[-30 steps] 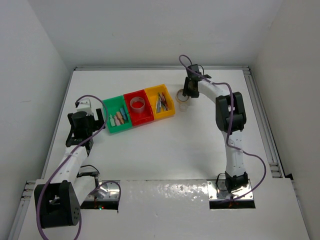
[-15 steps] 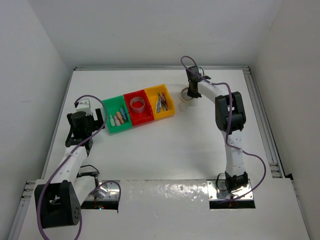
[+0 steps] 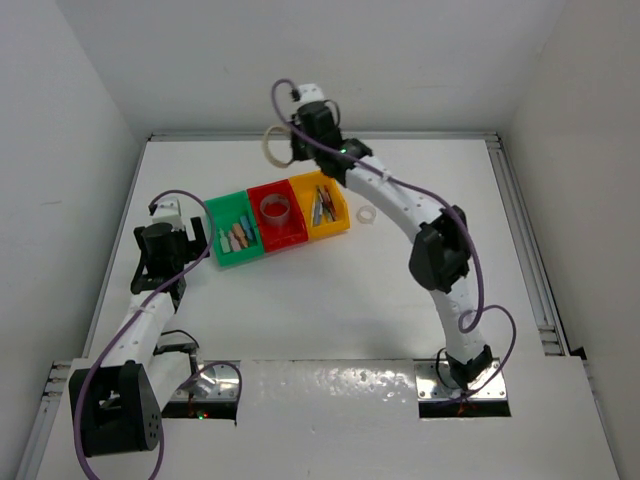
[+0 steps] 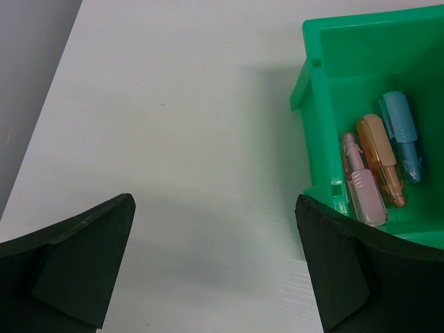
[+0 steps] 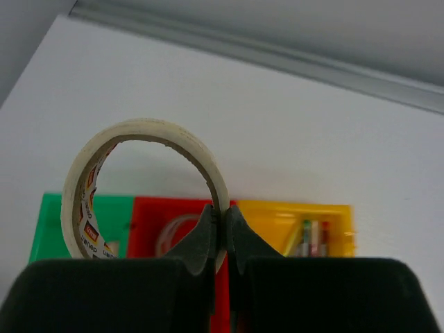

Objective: Sort the stationery into containers
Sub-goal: Place the stationery in the storage box.

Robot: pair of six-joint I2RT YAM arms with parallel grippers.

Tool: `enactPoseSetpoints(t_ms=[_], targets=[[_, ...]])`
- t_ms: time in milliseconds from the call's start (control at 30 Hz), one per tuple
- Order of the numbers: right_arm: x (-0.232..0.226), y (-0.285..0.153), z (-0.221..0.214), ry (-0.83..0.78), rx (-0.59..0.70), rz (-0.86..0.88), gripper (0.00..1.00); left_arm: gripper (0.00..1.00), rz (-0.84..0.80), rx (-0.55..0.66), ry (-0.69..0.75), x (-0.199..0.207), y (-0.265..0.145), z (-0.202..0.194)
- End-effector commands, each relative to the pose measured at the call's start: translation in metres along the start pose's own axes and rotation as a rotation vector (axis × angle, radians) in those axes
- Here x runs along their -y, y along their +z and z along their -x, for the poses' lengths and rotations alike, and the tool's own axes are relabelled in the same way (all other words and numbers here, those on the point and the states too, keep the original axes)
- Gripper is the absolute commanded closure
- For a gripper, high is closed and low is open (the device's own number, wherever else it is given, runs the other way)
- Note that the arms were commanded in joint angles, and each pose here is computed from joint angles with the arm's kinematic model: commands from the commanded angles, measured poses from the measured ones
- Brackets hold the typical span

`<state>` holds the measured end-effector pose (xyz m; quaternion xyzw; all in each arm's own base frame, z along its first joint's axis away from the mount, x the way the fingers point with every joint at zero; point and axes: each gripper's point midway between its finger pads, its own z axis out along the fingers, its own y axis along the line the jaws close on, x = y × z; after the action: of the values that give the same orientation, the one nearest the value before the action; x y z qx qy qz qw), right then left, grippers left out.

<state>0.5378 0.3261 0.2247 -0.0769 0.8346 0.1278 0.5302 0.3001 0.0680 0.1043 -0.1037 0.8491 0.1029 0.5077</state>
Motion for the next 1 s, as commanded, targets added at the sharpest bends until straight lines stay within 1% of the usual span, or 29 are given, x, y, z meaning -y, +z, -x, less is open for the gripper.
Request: enactPoseSetpoints(t_ms=[0,33,100,200,333,567,600,667,700,800,933,967], targets=[[-0.037,0.011,-0.07,-0.16,-0.168,0.081,1.0,0.01,0.005,0.052,-0.018,-0.004,-0.001,0.012],[-0.047,0.009,-0.076,-0.167,-0.166,0.097,1.0,0.01,0.003,0.054,-0.017,-0.003,-0.001,0.013],[-0.054,0.009,-0.085,-0.158,-0.157,0.106,1.0,0.01,0.01,0.055,-0.019,-0.005,-0.001,0.013],[-0.067,0.01,-0.103,-0.157,-0.181,0.134,1.0,0.01,0.002,0.051,-0.022,-0.003,-0.001,0.012],[-0.07,0.015,-0.124,-0.169,-0.234,0.129,1.0,0.01,0.004,0.057,-0.02,-0.003,-0.001,0.013],[-0.065,0.026,-0.134,-0.16,-0.226,0.089,1.0,0.01,0.004,0.057,-0.018,-0.003,-0.001,0.012],[-0.066,0.026,-0.134,-0.162,-0.225,0.092,0.9,0.01,0.007,0.058,-0.019,-0.004,-0.001,0.013],[-0.068,0.026,-0.132,-0.159,-0.219,0.103,0.77,0.01,0.007,0.06,-0.017,-0.004,-0.001,0.013],[-0.072,0.024,-0.131,-0.157,-0.22,0.123,0.68,0.01,0.01,0.058,-0.018,-0.005,-0.001,0.012],[-0.079,0.02,-0.119,-0.151,-0.201,0.163,0.54,0.01,0.009,0.056,-0.019,-0.005,0.0,0.012],[-0.088,0.006,-0.089,-0.133,-0.145,0.19,0.51,0.01,0.006,0.056,-0.019,-0.004,0.0,0.012],[-0.086,-0.003,-0.069,-0.119,-0.111,0.189,0.51,0.01,0.006,0.055,-0.019,-0.004,0.0,0.011]])
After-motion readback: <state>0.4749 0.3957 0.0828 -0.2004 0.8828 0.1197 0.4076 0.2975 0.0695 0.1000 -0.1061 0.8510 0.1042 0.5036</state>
